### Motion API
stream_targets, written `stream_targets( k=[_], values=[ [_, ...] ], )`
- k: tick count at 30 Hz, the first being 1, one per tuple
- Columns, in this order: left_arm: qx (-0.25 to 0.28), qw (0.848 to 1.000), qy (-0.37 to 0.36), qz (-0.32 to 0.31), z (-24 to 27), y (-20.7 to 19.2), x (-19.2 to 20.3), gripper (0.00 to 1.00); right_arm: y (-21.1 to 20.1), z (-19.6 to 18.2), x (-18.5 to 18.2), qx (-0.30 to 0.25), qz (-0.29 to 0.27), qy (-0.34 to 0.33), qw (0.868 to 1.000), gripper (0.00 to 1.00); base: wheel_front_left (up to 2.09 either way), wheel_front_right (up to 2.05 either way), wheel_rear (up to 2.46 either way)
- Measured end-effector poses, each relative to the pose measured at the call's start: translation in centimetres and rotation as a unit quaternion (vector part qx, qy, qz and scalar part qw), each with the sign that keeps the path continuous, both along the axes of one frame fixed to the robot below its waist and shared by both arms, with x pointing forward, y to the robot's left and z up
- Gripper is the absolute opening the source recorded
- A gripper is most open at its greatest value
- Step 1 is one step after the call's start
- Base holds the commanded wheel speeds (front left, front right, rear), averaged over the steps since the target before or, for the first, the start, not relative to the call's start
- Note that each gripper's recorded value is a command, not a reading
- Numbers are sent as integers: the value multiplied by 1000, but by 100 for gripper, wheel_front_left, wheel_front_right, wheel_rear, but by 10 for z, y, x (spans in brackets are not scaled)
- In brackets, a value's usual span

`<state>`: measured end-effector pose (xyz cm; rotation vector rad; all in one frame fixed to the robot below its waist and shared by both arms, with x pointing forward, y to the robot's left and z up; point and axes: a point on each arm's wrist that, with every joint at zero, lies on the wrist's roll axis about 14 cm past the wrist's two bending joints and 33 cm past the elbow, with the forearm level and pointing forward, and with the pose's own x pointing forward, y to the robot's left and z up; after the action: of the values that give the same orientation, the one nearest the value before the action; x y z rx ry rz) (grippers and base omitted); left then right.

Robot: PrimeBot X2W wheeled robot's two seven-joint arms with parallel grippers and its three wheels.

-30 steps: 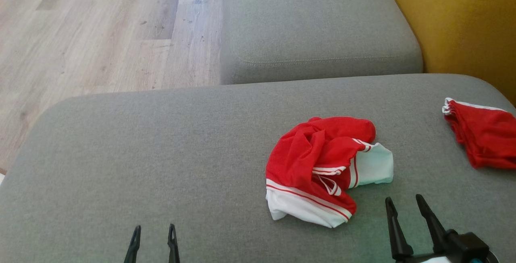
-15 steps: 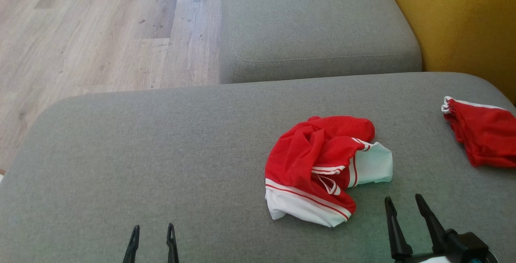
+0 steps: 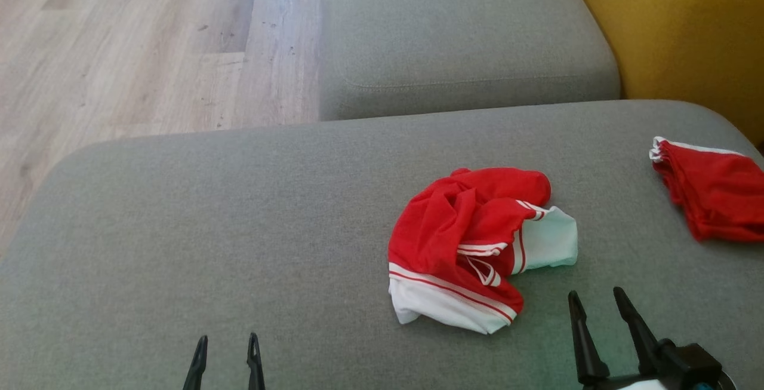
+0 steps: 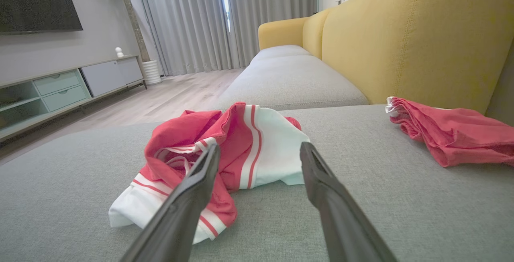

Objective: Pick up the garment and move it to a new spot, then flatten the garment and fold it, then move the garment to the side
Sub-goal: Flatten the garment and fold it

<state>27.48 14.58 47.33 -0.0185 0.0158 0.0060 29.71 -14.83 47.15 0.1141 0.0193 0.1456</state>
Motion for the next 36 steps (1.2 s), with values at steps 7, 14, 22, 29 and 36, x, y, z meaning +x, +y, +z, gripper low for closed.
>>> stream_targets(
  k=[7,14,22,29,36],
  values=[
    [-9,998,10,-55,-4,-29,12,100,-1,-7,-2,4,-6,14,1000,100,0,0,0],
    [-12,978,-25,-207,20,-113,40,100,-8,-6,5,7,-19,13,1000,100,0,0,0],
    [-5,911,-44,-409,34,-222,36,100,-26,-10,4,3,-47,23,999,100,0,0,0],
    [31,879,-1,-476,9,-260,38,100,-39,-15,5,-2,-66,34,997,100,0,0,0],
    [82,882,11,-464,-3,-270,76,100,-46,-15,12,-6,-77,38,996,100,0,0,0]
  ],
)
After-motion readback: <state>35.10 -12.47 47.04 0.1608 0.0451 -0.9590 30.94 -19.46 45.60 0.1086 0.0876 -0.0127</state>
